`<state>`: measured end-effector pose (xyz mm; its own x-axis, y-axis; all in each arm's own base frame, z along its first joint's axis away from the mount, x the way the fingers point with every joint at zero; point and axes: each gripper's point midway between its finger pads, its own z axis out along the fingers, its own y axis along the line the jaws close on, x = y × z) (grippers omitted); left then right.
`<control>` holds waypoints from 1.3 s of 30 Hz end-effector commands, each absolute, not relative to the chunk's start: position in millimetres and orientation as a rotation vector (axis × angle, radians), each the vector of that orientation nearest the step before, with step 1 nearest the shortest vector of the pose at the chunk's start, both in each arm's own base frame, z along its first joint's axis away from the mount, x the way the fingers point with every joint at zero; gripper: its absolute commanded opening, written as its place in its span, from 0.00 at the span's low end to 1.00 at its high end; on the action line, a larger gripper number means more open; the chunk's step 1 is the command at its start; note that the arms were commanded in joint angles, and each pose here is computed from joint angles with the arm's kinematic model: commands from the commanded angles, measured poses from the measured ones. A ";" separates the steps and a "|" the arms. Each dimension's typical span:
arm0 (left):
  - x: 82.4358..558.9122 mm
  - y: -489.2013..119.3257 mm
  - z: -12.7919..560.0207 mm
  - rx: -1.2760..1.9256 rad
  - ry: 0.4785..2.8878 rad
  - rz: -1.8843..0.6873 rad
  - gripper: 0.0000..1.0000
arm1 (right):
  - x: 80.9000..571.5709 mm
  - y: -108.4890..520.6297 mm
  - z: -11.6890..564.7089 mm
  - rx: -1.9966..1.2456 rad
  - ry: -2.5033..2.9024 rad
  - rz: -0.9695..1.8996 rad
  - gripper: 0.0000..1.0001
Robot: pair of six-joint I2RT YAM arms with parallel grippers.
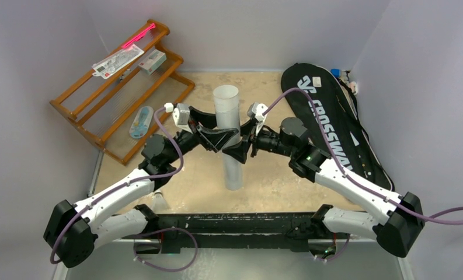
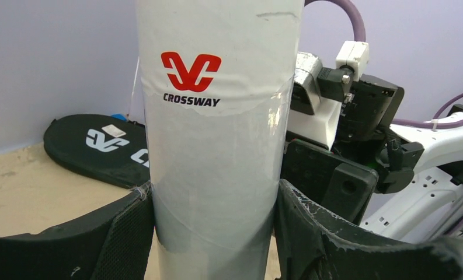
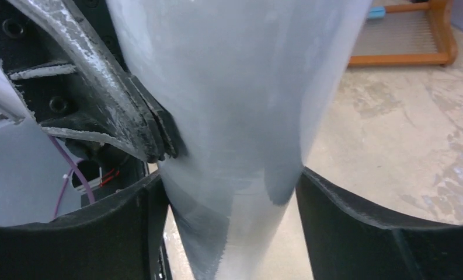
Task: Pack up the badminton gear
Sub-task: Adjust the shuttle tube, then pick up the shuttlecock at the center of the board.
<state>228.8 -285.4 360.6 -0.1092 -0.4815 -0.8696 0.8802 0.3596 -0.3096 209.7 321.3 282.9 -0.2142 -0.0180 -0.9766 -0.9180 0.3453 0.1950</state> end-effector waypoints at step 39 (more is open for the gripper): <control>171.8 -73.5 165.6 -1.493 2.138 0.012 0.88 | 231.4 213.3 272.1 -0.359 1.641 0.683 0.41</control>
